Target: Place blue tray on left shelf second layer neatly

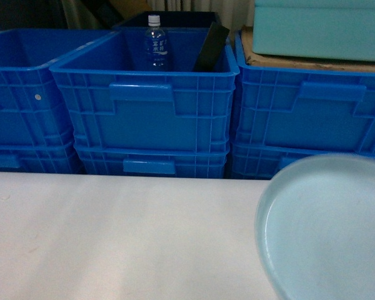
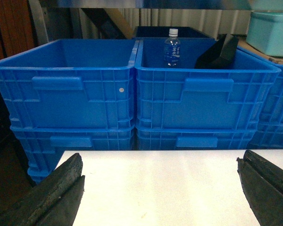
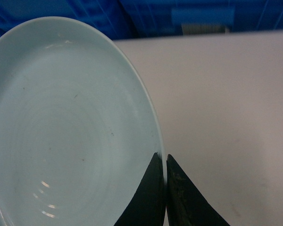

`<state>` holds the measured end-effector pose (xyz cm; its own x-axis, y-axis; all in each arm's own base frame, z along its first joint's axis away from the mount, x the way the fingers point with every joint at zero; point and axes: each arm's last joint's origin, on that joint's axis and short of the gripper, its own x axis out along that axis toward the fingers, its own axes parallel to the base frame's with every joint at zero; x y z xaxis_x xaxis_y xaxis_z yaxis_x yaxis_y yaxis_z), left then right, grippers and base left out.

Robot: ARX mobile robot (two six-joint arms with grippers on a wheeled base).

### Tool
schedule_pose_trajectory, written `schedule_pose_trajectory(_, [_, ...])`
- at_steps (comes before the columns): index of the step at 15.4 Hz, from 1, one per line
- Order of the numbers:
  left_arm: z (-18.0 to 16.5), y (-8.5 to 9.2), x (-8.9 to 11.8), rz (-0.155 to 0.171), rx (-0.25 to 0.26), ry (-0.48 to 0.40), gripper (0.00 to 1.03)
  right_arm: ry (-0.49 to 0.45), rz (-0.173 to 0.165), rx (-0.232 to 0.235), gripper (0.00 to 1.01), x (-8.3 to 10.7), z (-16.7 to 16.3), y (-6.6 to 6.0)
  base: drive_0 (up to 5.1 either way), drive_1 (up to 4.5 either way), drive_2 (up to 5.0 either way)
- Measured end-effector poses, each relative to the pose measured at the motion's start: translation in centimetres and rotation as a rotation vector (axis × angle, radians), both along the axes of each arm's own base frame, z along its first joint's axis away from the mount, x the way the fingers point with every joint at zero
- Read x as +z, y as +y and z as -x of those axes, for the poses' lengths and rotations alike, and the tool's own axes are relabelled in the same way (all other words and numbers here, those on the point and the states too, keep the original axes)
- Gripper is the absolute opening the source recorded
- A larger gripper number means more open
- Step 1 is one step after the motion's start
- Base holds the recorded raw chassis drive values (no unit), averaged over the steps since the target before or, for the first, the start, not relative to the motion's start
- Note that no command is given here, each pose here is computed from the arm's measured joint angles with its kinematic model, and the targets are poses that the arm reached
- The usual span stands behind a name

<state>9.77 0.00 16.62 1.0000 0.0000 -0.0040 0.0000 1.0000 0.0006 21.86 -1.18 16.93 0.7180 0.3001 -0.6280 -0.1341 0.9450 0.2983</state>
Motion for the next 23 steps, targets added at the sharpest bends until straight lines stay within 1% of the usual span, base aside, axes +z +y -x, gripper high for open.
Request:
schedule_pose_trajectory(1, [0.0,0.0,0.0,0.0,0.001,0.0,0.98,-0.099,0.044,0.034,0.02,2.7,1.9,-0.8,0.0,0.0,0.0])
schedule_pose_trajectory(2, [0.0,0.0,0.0,0.0,0.002,0.0,0.98,-0.193,0.107,0.043,0.02,4.7,4.3,-1.8,0.0,0.0,0.0])
schedule_pose_trajectory(3, [0.0,0.0,0.0,0.0,0.0,0.0,0.98,-0.491,0.282,0.001,0.02,7.9,8.1,-3.0,0.0,0.0,0.0])
schedule_pose_trajectory(4, [0.0,0.0,0.0,0.0,0.0,0.0,0.98,-0.657,0.314,-0.051,0.02,7.7,10.7,-1.9,0.0,0.0,0.0])
schedule_pose_trajectory(5, [0.0,0.0,0.0,0.0,0.0,0.0,0.98,-0.594,0.278,-0.031,0.02,5.1,10.0,-0.6,0.0,0.0,0.0])
schedule_pose_trajectory(6, [0.0,0.0,0.0,0.0,0.0,0.0,0.98,-0.606,0.29,-0.036,0.02,5.0,8.7,1.1,0.0,0.0,0.0])
schedule_pose_trajectory(7, [0.0,0.0,0.0,0.0,0.0,0.0,0.98,-0.615,0.297,-0.037,0.02,5.0,8.2,1.8,0.0,0.0,0.0])
schedule_pose_trajectory(8, [0.0,0.0,0.0,0.0,0.0,0.0,0.98,-0.617,0.298,-0.045,0.02,4.8,7.8,2.2,0.0,0.0,0.0])
schedule_pose_trajectory(10, [0.0,0.0,0.0,0.0,0.0,0.0,0.98,-0.602,0.304,-0.067,0.02,4.6,7.6,2.0,0.0,0.0,0.0])
schedule_pose_trajectory(16, [0.0,0.0,0.0,0.0,0.0,0.0,0.98,-0.589,0.311,-0.09,0.02,4.3,7.8,1.5,0.0,0.0,0.0])
schedule_pose_trajectory(19, [0.0,0.0,0.0,0.0,0.0,0.0,0.98,-0.603,0.301,-0.085,0.02,4.4,8.1,1.4,0.0,0.0,0.0])
schedule_pose_trajectory(20, [0.0,0.0,0.0,0.0,0.0,0.0,0.98,-0.636,0.283,-0.083,0.02,4.6,8.3,1.2,0.0,0.0,0.0])
schedule_pose_trajectory(21, [0.0,0.0,0.0,0.0,0.0,0.0,0.98,-0.683,0.278,-0.087,0.02,4.8,8.4,1.2,0.0,0.0,0.0])
schedule_pose_trajectory(23, [0.0,0.0,0.0,0.0,0.0,0.0,0.98,-0.679,0.275,-0.086,0.02,4.7,8.4,1.2,0.0,0.0,0.0])
